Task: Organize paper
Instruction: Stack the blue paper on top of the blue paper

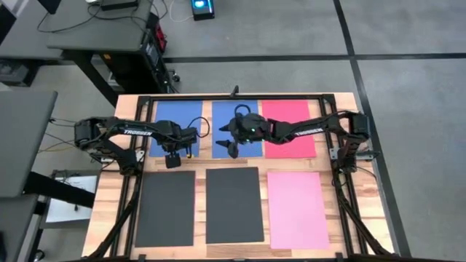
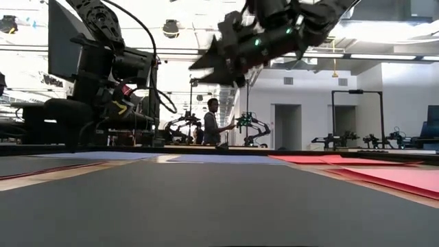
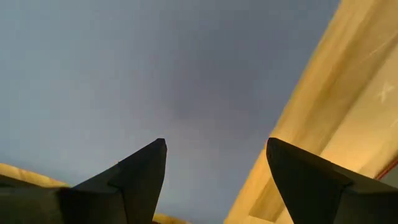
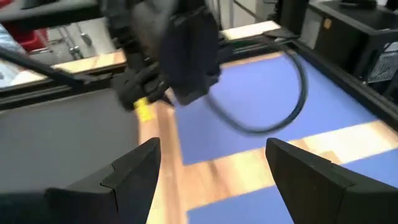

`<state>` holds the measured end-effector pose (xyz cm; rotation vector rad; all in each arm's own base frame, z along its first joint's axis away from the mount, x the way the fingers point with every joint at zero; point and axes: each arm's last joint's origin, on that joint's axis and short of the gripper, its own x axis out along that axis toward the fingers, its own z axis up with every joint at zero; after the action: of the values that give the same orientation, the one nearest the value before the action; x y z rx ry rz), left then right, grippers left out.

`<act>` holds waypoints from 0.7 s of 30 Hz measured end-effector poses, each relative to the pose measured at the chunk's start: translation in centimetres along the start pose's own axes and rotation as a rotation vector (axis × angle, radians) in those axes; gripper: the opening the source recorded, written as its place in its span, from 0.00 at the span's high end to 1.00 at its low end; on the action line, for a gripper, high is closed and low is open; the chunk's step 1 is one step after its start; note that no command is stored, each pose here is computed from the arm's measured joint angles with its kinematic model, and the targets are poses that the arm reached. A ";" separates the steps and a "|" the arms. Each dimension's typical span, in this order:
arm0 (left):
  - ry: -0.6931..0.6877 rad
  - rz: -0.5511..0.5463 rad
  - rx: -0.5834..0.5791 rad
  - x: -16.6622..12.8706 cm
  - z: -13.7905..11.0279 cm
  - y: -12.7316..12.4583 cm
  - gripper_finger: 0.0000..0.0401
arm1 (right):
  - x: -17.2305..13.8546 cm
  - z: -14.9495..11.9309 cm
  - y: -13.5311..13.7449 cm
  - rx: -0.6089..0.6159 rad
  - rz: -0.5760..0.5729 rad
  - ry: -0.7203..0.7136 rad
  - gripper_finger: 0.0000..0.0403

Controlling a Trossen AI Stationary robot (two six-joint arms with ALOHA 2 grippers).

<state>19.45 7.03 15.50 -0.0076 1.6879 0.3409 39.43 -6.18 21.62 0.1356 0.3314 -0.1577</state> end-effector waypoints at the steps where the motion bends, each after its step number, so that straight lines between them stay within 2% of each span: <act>1: 0.000 -0.002 -0.006 0.0 0.0 0.0 0.36 | 0.4 0.2 -0.2 -0.001 -0.004 0.013 0.31; 5: -0.002 -0.012 -0.039 -0.1 0.0 0.0 0.36 | 1.9 0.5 0.5 -0.042 0.016 0.067 0.31; 12: -0.041 -0.016 -0.223 -0.9 0.7 0.3 0.36 | 2.6 1.0 1.2 -0.116 0.037 0.072 0.31; 21: 0.079 0.007 -0.430 -5.1 -0.6 0.7 0.36 | 1.9 1.4 1.1 -0.202 0.033 0.104 0.31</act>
<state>19.48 6.57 20.68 -0.3364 1.6640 0.7109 41.84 -5.59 22.44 -0.0506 0.4463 -0.0842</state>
